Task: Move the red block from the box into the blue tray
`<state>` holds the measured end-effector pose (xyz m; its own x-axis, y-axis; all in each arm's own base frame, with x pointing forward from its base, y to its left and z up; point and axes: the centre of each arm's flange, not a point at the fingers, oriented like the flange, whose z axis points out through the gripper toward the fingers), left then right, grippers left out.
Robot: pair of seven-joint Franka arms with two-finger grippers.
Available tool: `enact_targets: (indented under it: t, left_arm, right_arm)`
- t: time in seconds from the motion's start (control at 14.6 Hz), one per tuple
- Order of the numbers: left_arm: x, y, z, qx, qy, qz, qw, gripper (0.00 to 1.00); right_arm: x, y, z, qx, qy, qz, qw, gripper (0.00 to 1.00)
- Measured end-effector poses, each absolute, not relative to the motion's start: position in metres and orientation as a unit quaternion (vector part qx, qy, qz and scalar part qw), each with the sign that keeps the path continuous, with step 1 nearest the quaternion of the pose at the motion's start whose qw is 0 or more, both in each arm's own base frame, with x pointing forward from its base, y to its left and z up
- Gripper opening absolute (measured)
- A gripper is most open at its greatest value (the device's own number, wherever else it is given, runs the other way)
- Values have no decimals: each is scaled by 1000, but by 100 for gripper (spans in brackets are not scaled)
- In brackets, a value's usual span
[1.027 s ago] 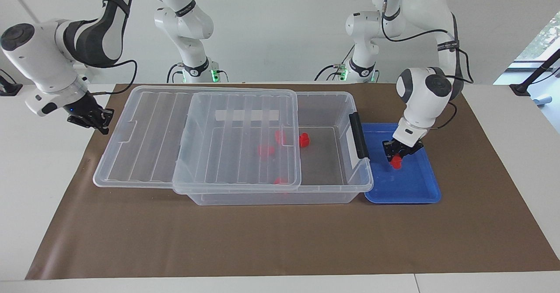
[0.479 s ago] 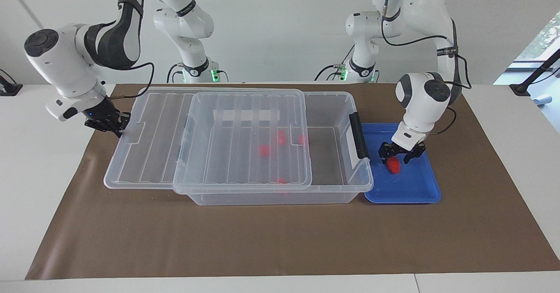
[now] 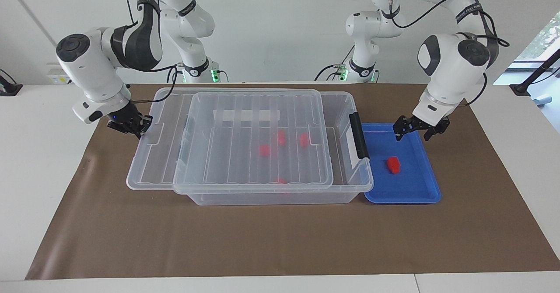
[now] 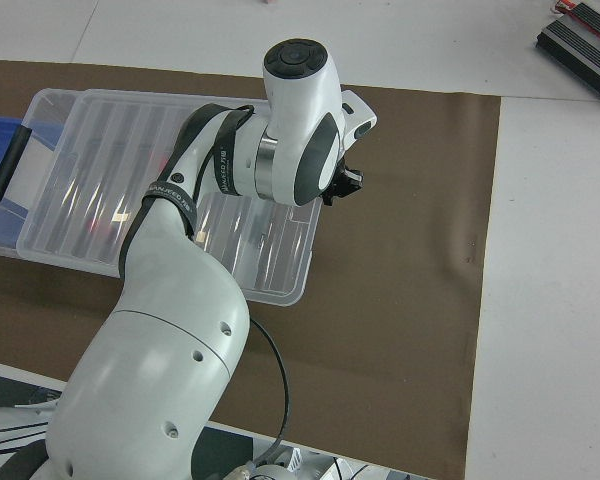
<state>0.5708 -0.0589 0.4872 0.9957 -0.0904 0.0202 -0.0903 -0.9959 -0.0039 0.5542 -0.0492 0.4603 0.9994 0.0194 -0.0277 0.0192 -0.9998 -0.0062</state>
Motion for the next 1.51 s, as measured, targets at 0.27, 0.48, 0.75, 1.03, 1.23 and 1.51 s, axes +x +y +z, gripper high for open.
enact_targets:
  t: [0.27,0.48,0.75,1.03,1.23,1.51]
  left_arm:
    - [572,-55,553,-999,42,-9,2,100]
    - [567,-33,596,-1000,26,0,2,100]
    - [561,-8,605,-1000,12,23,2,100]
    - [558,-18,599,-999,21,34,1,100]
    - [554,-23,593,-999,25,40,1,100]
    - [552,-26,593,-999,26,36,-6,100]
  right_arm:
    - [555,-22,460,-1000,5,14,2,1]
    - [555,-14,460,-1000,12,14,2,1]
    - [554,17,460,-1000,19,13,1,1]
    - [554,30,461,-1000,22,13,0,1]
    - [553,30,461,-1000,24,13,0,1]
    - [553,37,461,-1000,23,13,0,1]
